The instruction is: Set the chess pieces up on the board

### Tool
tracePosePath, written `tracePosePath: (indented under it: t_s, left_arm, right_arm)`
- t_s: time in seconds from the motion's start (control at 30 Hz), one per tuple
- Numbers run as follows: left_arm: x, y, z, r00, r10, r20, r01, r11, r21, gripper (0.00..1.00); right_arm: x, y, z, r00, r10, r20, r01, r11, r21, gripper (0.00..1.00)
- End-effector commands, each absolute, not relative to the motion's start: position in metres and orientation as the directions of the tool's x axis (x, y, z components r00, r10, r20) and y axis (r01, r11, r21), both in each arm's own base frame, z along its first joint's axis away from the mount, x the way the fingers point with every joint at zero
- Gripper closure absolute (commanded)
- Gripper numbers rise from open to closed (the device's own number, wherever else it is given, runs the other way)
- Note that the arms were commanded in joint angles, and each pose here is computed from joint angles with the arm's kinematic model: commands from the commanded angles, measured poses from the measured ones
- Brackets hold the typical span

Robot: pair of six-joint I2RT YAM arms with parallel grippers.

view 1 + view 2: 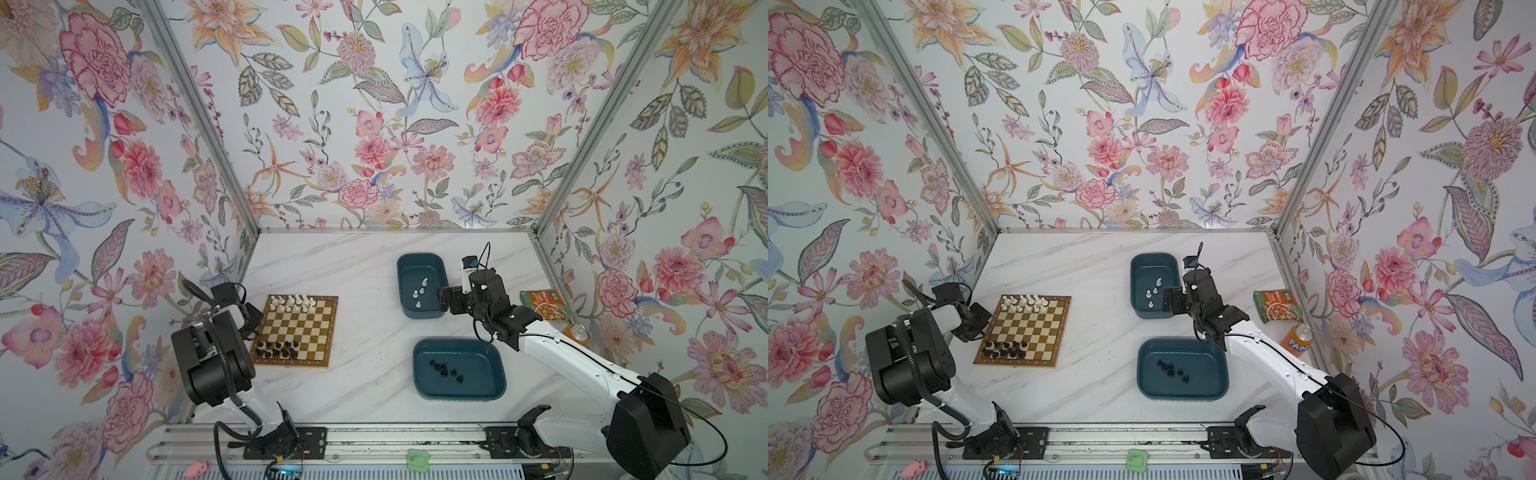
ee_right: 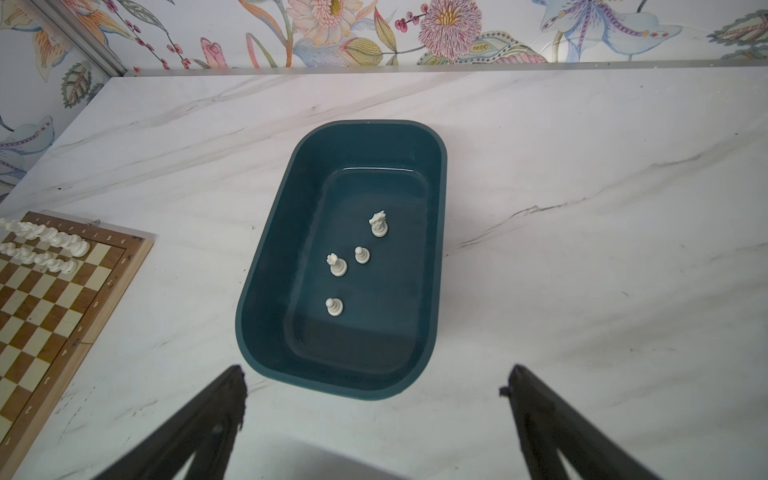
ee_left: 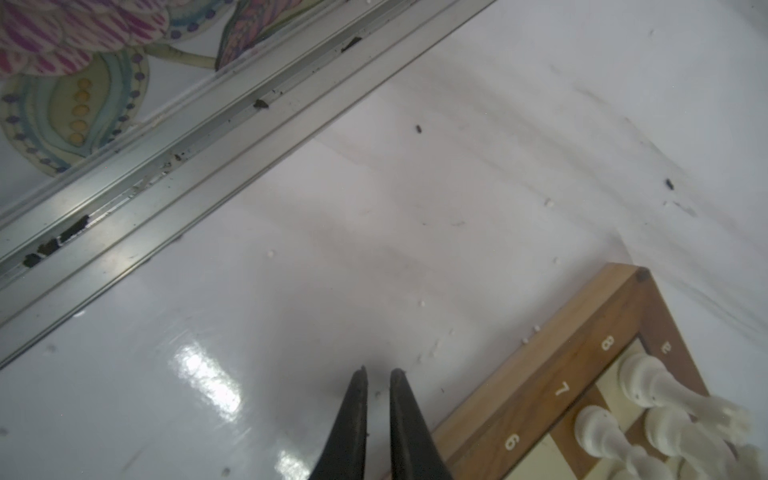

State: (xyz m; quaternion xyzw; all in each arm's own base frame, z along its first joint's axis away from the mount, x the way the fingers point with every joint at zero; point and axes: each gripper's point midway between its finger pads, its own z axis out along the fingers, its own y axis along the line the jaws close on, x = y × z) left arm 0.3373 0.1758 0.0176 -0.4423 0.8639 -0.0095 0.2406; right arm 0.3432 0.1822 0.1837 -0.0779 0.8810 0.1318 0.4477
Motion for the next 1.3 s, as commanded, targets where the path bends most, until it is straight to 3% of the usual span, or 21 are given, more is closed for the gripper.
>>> tracePosePath:
  t_s: [0.0,0.8,1.27]
  left_arm:
    - [0.329,0.165,-0.004,-0.537,-0.775,-0.333,-0.751,0.619,-0.231,0.86]
    - [0.306,0.118,-0.013,-0.604,-0.746,-0.281,-0.687,0.666,-0.290,0.94]
    - [0.328,0.094,-0.011,-0.653,-0.697,-0.295,-0.616,0.716,-0.328,0.94]
  right_arm:
    - [0.344,0.187,0.196,-0.569,-0.022,-0.822,-0.267,0.951,0.159,0.01]
    - [0.322,0.193,0.199,-0.560,-0.035,-0.828,-0.290,0.944,0.156,0.01]
    - [0.302,0.178,0.205,-0.554,-0.033,-0.832,-0.280,0.949,0.149,0.01]
